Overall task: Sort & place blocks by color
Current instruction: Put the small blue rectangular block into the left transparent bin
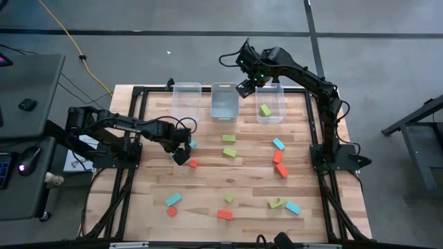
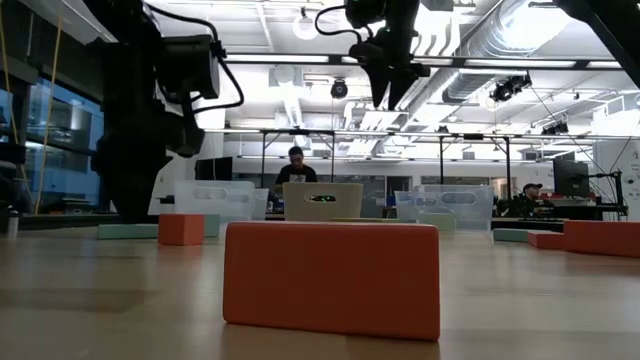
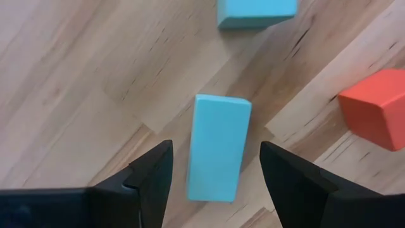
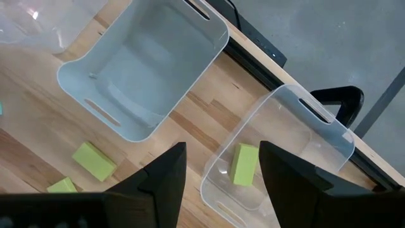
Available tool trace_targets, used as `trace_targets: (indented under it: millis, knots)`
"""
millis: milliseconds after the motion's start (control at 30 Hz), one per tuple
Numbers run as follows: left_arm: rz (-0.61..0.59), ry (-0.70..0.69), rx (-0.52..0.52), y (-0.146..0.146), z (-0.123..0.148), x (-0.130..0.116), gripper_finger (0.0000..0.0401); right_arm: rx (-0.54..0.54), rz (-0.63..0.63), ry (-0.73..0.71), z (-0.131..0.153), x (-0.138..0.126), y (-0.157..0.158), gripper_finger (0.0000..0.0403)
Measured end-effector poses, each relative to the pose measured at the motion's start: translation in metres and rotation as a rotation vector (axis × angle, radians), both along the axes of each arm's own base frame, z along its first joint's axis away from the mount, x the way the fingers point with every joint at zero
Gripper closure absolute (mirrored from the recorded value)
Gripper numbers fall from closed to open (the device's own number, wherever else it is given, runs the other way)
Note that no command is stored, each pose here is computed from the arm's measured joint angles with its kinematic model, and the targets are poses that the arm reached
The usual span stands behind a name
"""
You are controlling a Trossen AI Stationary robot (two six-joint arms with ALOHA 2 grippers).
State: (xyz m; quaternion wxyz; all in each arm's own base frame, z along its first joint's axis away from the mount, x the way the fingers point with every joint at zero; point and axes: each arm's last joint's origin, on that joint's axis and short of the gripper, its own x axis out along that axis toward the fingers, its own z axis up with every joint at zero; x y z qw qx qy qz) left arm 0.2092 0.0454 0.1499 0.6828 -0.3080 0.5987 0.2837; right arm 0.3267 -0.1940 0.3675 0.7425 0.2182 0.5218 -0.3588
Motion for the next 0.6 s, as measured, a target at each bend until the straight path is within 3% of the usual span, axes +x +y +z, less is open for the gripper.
trace_targets:
  millis: [600]
  knots:
    - [-0.026, 0.081, 0.003, 0.002, -0.017, 0.007, 0.0192, -0.005, -0.003, -0.01, 0.0, 0.001, 0.0, 0.0215]
